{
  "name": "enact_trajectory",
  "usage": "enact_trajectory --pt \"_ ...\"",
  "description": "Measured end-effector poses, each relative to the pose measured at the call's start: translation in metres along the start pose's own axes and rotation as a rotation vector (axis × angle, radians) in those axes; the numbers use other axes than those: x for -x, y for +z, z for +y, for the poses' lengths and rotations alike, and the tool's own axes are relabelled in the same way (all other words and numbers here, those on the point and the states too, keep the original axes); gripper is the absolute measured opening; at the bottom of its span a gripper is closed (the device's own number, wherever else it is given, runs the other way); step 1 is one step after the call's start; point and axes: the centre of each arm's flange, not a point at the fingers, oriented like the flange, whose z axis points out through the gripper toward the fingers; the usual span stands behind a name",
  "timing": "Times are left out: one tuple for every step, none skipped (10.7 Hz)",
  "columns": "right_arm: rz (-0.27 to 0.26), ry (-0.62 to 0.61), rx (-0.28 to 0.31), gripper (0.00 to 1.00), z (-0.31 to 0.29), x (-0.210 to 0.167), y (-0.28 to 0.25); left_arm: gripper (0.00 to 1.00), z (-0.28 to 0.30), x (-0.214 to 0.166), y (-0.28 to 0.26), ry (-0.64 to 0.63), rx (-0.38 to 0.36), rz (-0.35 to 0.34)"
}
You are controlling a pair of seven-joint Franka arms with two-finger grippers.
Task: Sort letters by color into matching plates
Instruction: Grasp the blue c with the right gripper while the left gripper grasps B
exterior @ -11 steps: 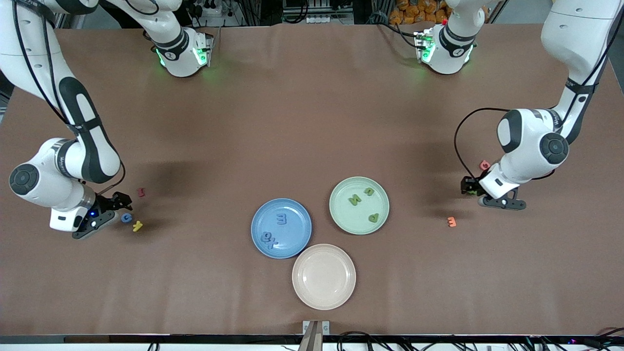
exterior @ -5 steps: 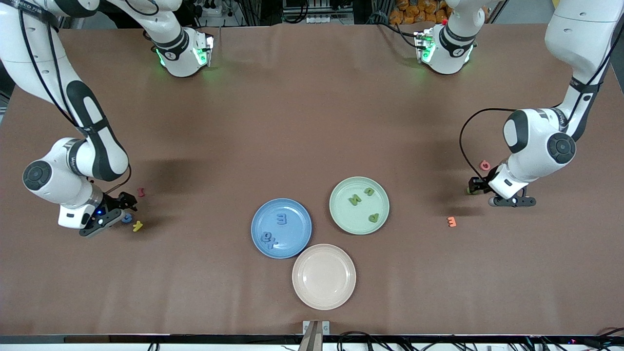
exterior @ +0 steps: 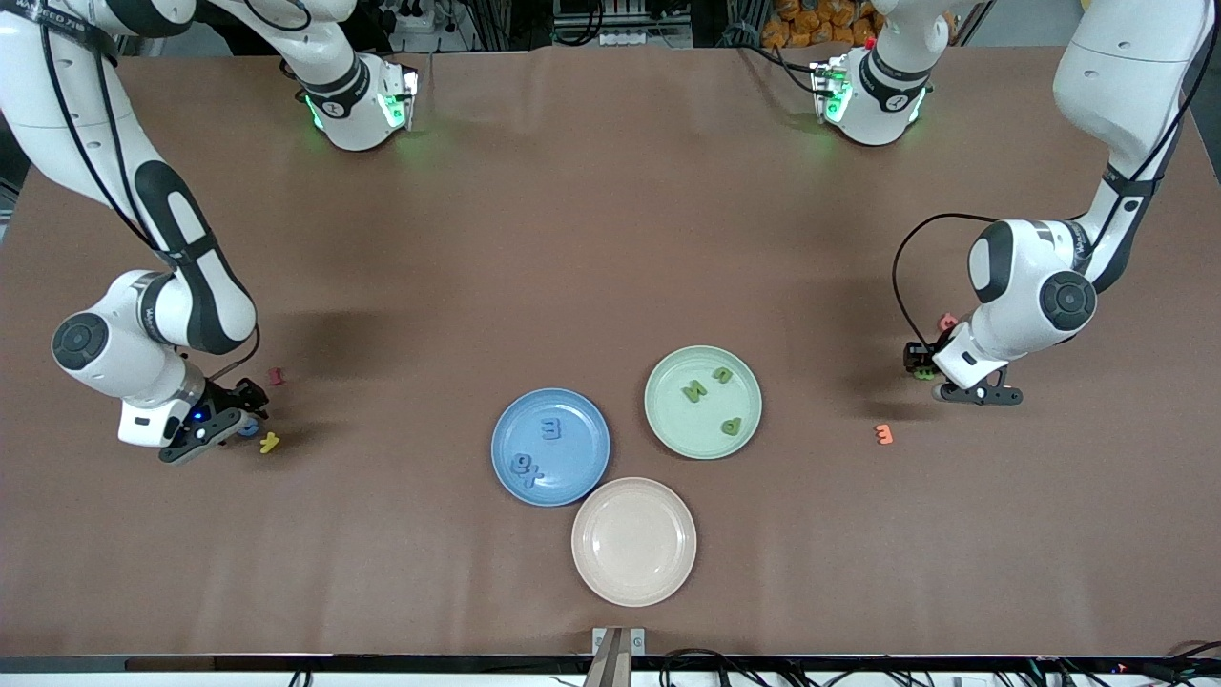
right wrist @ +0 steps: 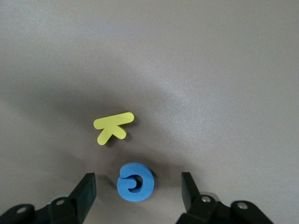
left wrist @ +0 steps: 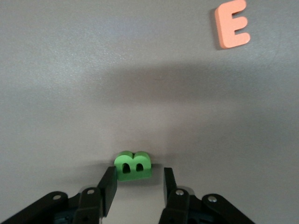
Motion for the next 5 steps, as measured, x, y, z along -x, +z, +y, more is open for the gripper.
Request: enact_trajectory --pt "0.002 -0.001 0.002 0.75 -0.0001 0.0000 0.0014 0.48 -0.0018 -0.0008 -0.0006 0.007 -0.008 -0.001" --pt "0.003 -0.002 0.003 0.73 -0.0004 0.0000 0.0030 0.48 -0.0039 -0.0025 -0.0025 0.013 -0.016 0.000" --pt "0.003 -0.002 0.003 0.70 -0.0008 0.0001 0.0045 0.48 -0.0054 -0.0040 -0.0042 0.017 -0.023 0.001" --pt "0.007 -0.003 0.006 0.69 -0.0006 -0.0002 0.0048 0.48 -0.0061 -0.0047 -0.0050 0.019 -0.025 0.002" --pt "0.008 -0.005 0.006 0.60 -0.0014 -0.0013 0.0042 0.48 -0.0058 -0.0049 -0.0049 0.023 -0.028 0.001"
